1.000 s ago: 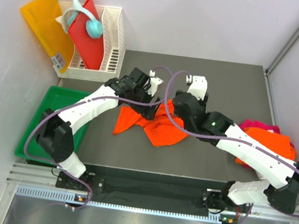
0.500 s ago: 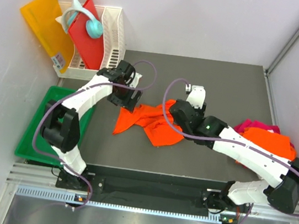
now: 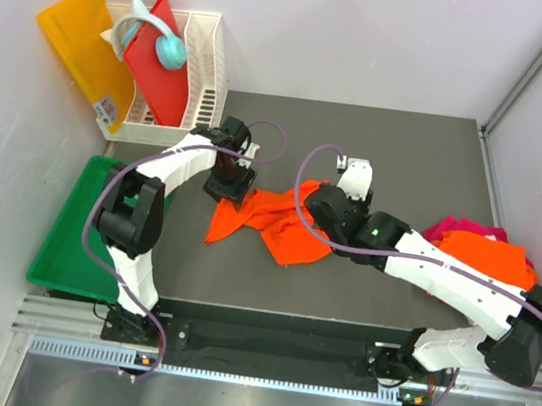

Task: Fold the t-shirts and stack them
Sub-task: Flatten out the tshirt

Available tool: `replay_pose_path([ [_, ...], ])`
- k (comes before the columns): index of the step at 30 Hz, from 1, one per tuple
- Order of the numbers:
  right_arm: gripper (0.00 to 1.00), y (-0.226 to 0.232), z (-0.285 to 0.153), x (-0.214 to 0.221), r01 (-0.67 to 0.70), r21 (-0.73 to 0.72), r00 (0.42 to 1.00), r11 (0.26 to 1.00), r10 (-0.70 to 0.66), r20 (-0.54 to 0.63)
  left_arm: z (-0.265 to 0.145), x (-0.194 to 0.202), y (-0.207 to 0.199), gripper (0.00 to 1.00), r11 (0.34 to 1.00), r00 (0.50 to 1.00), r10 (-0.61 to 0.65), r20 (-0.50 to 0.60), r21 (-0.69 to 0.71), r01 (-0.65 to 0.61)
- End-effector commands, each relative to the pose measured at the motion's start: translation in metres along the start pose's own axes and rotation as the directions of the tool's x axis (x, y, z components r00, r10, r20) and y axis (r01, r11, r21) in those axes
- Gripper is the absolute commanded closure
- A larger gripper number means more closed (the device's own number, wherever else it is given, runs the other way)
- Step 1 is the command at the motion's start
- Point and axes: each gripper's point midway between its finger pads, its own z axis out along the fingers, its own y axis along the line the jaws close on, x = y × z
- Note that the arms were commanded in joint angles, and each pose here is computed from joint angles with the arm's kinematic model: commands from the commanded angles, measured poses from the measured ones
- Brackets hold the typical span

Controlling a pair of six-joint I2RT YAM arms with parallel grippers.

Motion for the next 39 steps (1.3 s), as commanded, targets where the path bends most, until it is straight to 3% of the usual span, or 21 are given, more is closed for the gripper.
replay_pose_path([
  [1, 0.43, -0.002, -0.004, 0.002, -0.009, 0.002, 1.000, 1.000, 0.009, 0.000, -0.002, -0.027, 0.005, 0.38, 1.000, 0.996, 0.000, 0.086, -0.008, 0.000],
  [16, 0.44, 0.001, -0.003, 0.007, 0.002, 0.003, 1.000, 1.000, -0.002, -0.012, 0.033, -0.021, 0.011, 0.57, 1.000, 1.000, -0.027, 0.011, 0.006, 0.027],
  [21, 0.49, 0.004, -0.004, 0.016, 0.006, -0.021, 0.999, 1.000, -0.007, -0.040, 0.027, -0.023, 0.007, 1.00, 0.999, 1.000, -0.026, 0.009, 0.033, 0.026],
  [28, 0.48, 0.013, -0.007, 0.064, 0.003, -0.083, 0.989, 0.997, -0.015, -0.144, -0.036, -0.035, -0.021, 1.00, 0.987, 0.992, -0.004, 0.122, 0.159, -0.015],
  [32, 0.44, 0.035, -0.012, 0.098, 0.013, -0.189, 0.976, 0.982, -0.054, -0.210, -0.079, -0.043, -0.041, 1.00, 0.967, 0.980, 0.040, 0.196, 0.238, -0.087],
  [39, 0.43, 0.077, -0.022, 0.141, 0.119, -0.294, 0.945, 0.948, -0.199, -0.260, -0.166, -0.071, -0.075, 1.00, 0.927, 0.897, 0.108, 0.429, 0.282, -0.246],
])
